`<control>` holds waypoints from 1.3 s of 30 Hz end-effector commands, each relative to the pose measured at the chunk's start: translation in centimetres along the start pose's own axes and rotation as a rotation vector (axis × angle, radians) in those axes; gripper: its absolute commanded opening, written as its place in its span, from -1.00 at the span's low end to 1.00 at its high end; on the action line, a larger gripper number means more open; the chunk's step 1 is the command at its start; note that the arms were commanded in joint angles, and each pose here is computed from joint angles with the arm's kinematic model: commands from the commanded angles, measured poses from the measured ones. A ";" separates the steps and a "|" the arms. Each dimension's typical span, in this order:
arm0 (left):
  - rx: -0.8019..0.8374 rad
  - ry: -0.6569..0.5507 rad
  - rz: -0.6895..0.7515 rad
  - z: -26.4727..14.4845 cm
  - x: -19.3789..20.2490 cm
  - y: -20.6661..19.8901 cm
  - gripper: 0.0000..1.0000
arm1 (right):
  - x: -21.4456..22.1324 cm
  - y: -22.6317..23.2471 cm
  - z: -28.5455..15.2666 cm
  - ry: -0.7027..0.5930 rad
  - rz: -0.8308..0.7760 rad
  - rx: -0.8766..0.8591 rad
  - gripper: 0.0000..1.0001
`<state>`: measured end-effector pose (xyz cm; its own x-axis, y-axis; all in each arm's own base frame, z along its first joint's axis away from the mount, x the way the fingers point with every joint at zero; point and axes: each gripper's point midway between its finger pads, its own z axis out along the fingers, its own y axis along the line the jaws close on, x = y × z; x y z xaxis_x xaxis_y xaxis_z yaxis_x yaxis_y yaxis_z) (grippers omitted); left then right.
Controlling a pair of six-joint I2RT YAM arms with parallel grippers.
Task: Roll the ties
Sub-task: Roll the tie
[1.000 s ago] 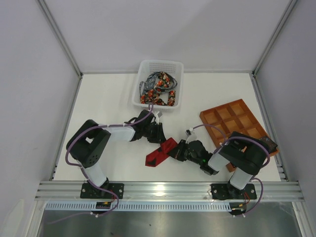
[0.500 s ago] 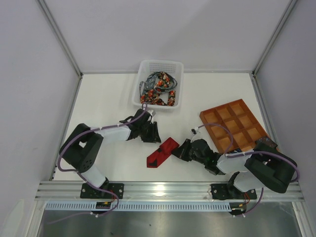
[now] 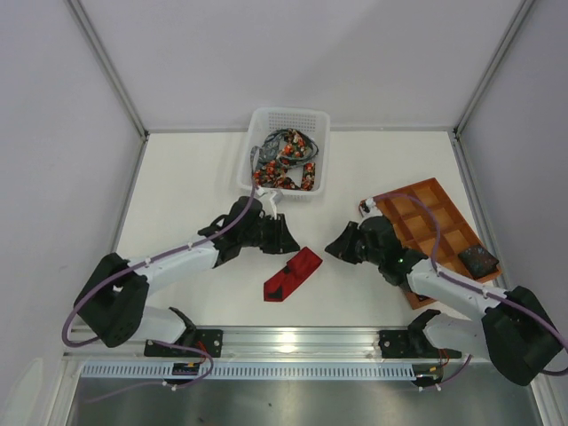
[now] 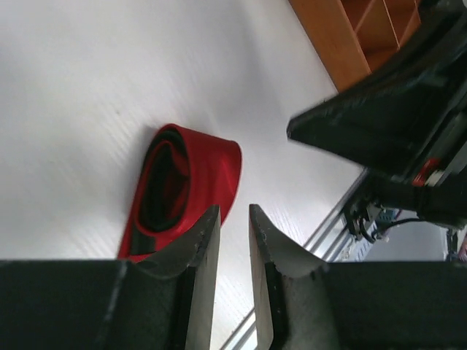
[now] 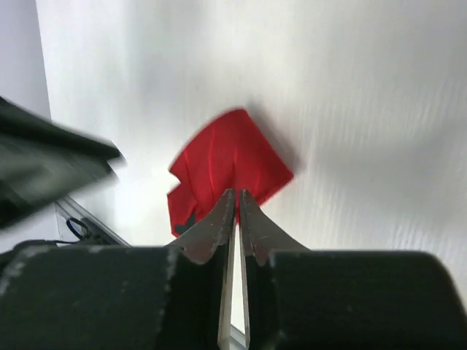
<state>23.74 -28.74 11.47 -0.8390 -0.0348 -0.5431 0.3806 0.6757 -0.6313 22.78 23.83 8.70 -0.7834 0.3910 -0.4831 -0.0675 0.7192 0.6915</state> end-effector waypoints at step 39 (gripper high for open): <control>0.045 0.146 -0.066 3.0 8.8 2.2 -0.45 | 4.2 0.7 5.2 0.662 -0.366 -0.444 0.53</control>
<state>18.46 -29.39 3.57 -0.9137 0.0396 -0.4044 0.3276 0.6605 -0.6756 22.77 28.02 4.34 -0.8786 -0.3000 -0.3716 -0.4723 0.4307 0.7690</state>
